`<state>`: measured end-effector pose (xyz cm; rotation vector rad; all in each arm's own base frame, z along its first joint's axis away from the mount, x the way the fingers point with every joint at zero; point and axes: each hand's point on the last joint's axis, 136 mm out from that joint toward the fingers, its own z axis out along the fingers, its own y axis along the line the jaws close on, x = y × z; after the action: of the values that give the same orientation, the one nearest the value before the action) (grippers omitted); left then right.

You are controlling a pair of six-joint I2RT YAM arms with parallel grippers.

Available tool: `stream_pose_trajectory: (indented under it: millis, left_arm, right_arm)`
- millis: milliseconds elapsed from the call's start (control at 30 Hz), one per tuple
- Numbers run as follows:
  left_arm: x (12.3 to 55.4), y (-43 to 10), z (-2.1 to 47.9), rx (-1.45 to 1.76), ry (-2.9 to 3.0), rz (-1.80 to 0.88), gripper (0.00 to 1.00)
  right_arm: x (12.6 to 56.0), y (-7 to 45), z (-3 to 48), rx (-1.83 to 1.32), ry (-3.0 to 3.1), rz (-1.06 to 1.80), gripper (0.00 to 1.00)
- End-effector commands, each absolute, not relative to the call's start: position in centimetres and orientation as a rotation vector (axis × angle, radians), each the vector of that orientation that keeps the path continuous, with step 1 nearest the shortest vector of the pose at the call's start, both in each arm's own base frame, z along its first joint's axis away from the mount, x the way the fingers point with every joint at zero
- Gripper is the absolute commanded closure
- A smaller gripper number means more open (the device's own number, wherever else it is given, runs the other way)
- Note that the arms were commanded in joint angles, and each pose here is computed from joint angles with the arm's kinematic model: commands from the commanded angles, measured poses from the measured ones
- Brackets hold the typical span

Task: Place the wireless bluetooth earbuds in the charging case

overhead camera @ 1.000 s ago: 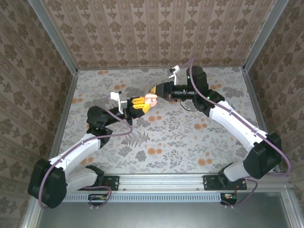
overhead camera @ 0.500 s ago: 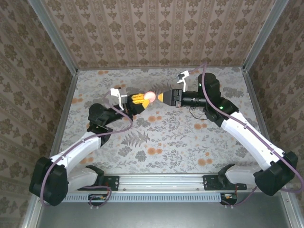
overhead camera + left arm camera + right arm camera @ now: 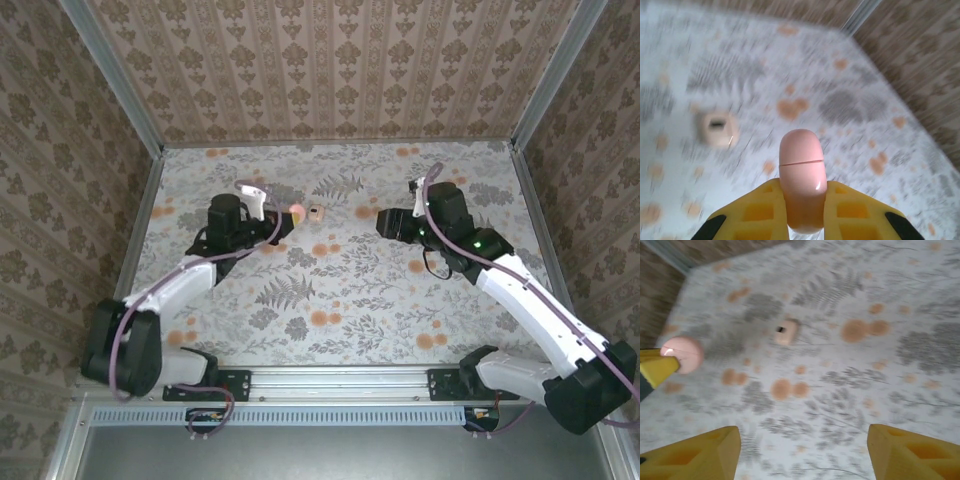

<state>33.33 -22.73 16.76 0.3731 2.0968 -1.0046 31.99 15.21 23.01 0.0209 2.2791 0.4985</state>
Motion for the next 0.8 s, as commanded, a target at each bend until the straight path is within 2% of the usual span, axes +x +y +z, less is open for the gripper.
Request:
stream_pose_trajectory:
  millis: [0, 133, 233, 367, 567, 767]
  left_arm:
    - [31.8, -22.9, 11.4, 0.332, 2.314, -1.031, 1.0]
    - [31.2, -23.2, 8.0, 0.325, 2.414, -1.013, 0.97]
    - [31.1, -22.7, 6.3, 0.311, 2.478, -0.98, 0.92]
    - [31.6, -20.6, 5.0, 0.287, 2.526, -0.93, 0.76]
    - [32.1, -17.0, 5.4, 0.298, 2.603, -0.746, 0.51]
    - [34.4, -12.5, 10.1, 0.35, 2.507, -0.421, 0.25]
  right_arm:
    - [32.7, 11.4, 19.9, 0.065, 2.338, 0.203, 0.28]
    - [33.2, 8.5, 18.3, 0.157, 2.33, 0.071, 0.22]
    - [33.6, 6.2, 18.0, 0.198, 2.288, -0.034, 0.12]
    - [34.3, 3.3, 17.2, 0.178, 2.243, -0.24, 0.0]
    - [35.3, -0.4, 14.5, 0.275, 2.273, -0.323, 0.0]
    - [36.7, -1.9, 12.6, 0.208, 2.161, -0.335, 0.0]
